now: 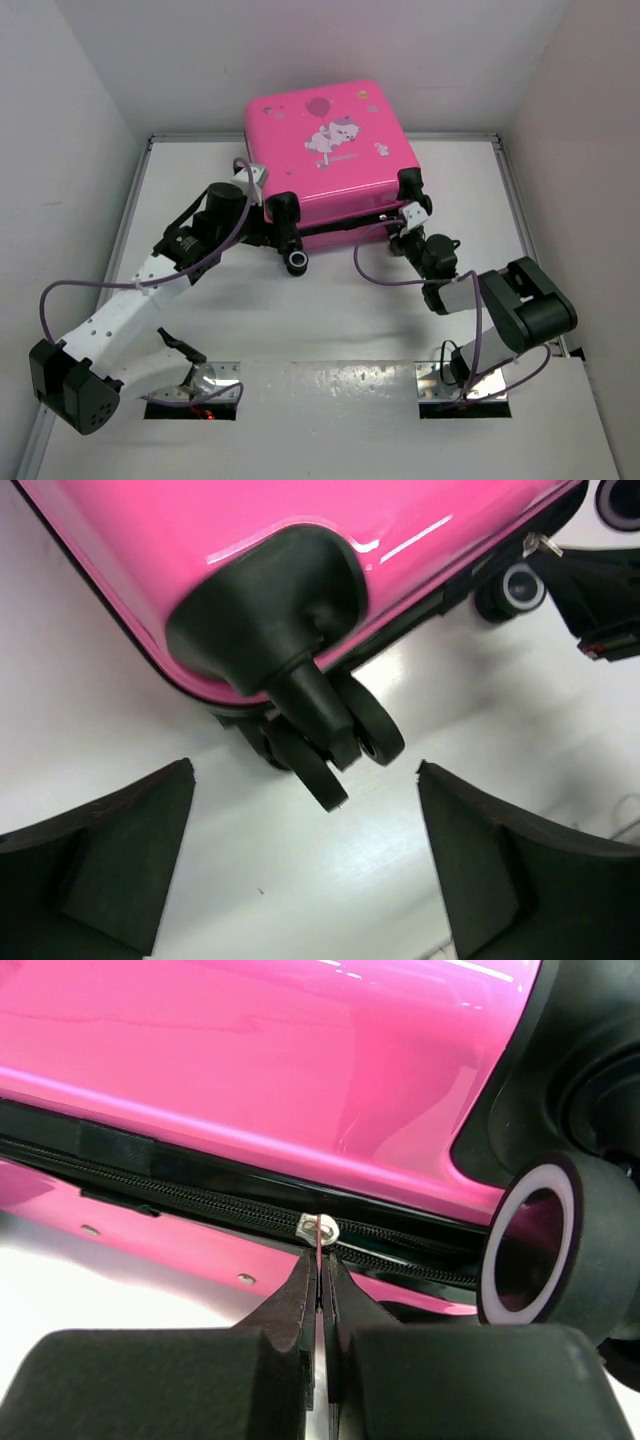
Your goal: Pack the luggage
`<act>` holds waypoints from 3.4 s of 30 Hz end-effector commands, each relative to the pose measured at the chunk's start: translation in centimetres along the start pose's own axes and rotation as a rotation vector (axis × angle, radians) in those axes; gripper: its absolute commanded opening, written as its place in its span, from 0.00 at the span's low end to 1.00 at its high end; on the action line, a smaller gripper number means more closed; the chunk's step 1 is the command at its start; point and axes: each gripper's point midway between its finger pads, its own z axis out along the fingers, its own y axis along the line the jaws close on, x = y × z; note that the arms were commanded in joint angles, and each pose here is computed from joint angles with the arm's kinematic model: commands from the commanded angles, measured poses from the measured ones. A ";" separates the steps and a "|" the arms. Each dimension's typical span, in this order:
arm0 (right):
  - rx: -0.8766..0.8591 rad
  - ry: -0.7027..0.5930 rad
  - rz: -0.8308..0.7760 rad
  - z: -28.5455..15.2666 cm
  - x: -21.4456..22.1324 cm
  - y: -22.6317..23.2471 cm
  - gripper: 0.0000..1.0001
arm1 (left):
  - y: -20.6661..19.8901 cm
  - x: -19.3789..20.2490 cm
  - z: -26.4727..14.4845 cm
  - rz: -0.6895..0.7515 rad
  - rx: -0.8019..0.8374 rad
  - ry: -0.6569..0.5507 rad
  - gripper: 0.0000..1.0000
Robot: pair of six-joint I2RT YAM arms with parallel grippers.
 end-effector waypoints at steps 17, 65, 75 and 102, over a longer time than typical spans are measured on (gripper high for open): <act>-0.032 0.045 -0.036 0.7 -1.6 -0.3 0.00 | -1.5 0.4 2.3 -0.173 -0.183 0.117 1.00; 0.540 0.251 0.282 -5.1 4.3 -14.1 0.00 | 16.0 5.0 3.1 -0.166 -0.663 0.327 0.00; 0.502 0.163 0.338 -1.9 2.1 -17.3 0.00 | 20.8 6.6 1.6 0.036 -0.730 0.335 0.00; 0.359 0.004 0.281 13.3 -0.3 -22.0 0.00 | 27.9 5.4 2.6 0.563 -0.533 0.237 0.00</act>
